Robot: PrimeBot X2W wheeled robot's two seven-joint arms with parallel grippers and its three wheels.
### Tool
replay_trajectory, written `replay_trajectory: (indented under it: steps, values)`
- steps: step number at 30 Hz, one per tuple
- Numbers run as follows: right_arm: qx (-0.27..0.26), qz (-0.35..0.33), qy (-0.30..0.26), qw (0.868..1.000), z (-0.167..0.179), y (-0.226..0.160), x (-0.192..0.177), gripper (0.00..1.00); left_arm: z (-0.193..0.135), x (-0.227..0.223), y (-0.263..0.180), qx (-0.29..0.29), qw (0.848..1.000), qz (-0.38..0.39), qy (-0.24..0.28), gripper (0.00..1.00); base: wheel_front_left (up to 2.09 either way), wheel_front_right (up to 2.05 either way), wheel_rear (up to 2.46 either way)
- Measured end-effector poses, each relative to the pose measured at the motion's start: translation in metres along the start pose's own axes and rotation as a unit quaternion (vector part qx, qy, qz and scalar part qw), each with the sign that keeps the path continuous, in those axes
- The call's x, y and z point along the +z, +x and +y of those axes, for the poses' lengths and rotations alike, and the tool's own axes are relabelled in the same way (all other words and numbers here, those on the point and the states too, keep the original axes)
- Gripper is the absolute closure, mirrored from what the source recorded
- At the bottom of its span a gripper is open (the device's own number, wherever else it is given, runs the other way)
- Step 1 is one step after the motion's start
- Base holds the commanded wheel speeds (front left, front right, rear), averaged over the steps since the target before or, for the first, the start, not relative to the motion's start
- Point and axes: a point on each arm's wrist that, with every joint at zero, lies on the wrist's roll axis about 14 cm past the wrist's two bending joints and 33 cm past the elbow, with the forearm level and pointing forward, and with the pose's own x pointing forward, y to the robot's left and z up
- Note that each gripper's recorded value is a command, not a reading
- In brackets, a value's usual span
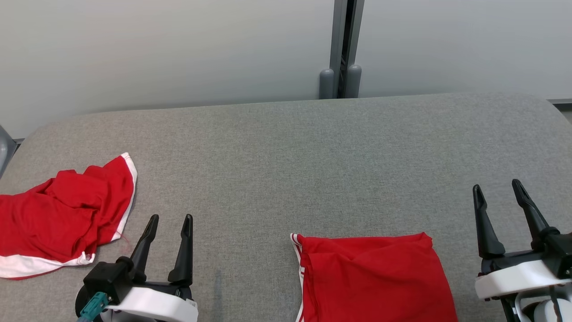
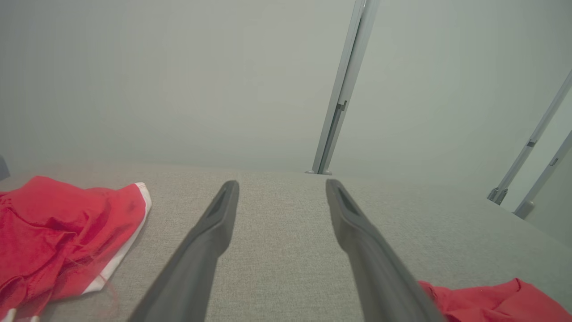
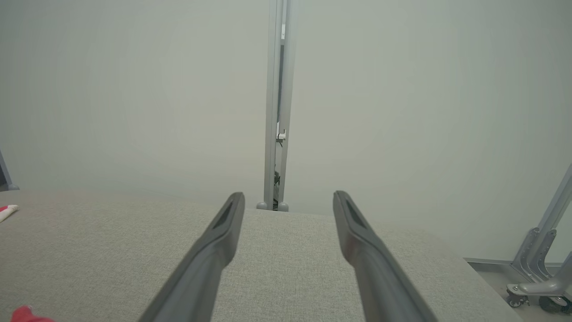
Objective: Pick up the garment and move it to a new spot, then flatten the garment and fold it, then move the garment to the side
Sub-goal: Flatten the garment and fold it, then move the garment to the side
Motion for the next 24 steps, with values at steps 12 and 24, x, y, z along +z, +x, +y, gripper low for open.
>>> replay_trajectory:
  steps: [12,24]
  values:
    - [-0.001,0.000,0.019,1.000,0.0017,0.0030,-0.0020,0.00,0.0046,-0.0014,-0.0029,0.011,1.000,0.002,-0.003,0.00,0.00,0.00,0.00]
    - [0.002,0.006,0.027,1.000,0.0044,0.0041,-0.0065,0.00,0.0072,-0.0026,-0.0038,0.014,1.000,0.005,0.006,0.00,0.00,0.00,0.00]
